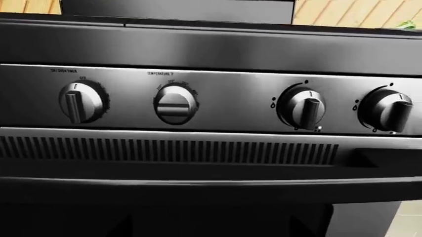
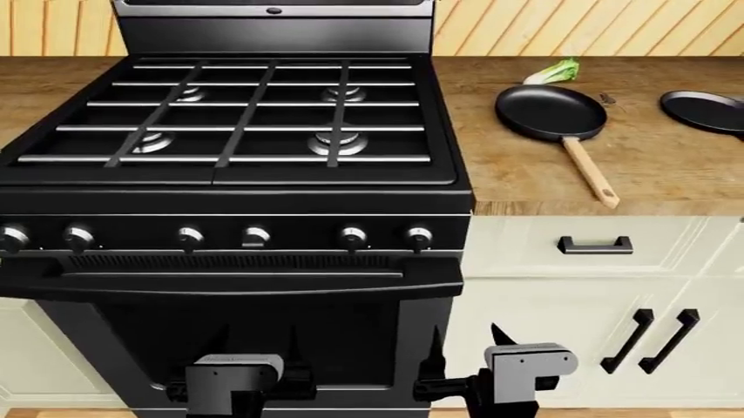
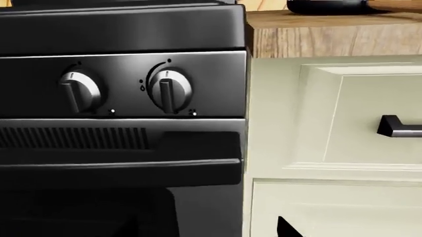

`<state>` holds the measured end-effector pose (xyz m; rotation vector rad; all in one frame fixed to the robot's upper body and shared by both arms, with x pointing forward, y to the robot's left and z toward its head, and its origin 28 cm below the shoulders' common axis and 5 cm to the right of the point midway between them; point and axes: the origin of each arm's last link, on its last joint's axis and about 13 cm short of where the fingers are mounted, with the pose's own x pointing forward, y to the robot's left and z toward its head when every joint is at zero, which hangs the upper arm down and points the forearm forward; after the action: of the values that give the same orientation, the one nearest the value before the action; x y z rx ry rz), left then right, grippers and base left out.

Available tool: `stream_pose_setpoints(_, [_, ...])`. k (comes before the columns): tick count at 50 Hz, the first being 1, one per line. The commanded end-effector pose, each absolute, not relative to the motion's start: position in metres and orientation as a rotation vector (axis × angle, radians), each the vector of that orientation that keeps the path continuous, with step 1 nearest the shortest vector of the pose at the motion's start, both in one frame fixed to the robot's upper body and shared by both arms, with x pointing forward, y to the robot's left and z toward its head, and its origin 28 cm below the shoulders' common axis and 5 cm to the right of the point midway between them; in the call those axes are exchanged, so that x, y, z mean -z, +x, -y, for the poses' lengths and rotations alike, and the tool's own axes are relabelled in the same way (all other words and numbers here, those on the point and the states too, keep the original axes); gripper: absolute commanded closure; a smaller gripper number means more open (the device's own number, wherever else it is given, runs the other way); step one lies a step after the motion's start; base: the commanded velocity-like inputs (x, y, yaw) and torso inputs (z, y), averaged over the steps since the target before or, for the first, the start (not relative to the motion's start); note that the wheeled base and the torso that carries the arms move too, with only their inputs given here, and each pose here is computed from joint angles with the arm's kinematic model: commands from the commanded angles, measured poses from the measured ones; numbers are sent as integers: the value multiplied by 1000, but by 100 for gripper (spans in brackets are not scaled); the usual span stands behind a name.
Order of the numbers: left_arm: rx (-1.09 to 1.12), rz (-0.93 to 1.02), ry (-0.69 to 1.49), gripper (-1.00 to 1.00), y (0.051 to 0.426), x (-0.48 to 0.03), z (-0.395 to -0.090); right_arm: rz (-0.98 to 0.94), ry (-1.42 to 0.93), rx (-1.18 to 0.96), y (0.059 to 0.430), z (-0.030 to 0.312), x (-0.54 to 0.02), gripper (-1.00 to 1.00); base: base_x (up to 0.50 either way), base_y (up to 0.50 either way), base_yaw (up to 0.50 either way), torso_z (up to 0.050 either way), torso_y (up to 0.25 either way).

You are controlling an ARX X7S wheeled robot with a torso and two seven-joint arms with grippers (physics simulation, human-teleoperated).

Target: Place both pans onto different burners. Then place the celery and the shrimp on different pans.

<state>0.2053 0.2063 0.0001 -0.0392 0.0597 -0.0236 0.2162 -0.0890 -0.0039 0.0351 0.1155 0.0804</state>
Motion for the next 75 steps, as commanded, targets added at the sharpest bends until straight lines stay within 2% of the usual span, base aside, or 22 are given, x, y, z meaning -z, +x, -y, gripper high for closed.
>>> stream_pose_setpoints(1, [23,-63,-45,-100,204,2,-205,-133,46,-78,217,90,6,-100,0,-500,0,0,0])
stream_pose_setpoints(17, [23,-57,-45,-100,204,1,-205,-145,63,-79,217,90,7,-100,0,-500,0,0,0])
stream_pose_setpoints(63, [7,-68,-32,-100,204,2,-207,-168,81,-83,220,90,9,-100,0,-500,0,50,0])
stream_pose_setpoints(70, [-25,-50,-12,-100,205,-9,-213,-131,54,-84,219,90,3,-100,0,-292,0,36,0])
stream_pose_setpoints(75, [1,-75,2,-100,204,-41,-227,-147,-20,-79,221,101,-21,-100,0,0,0,0,0])
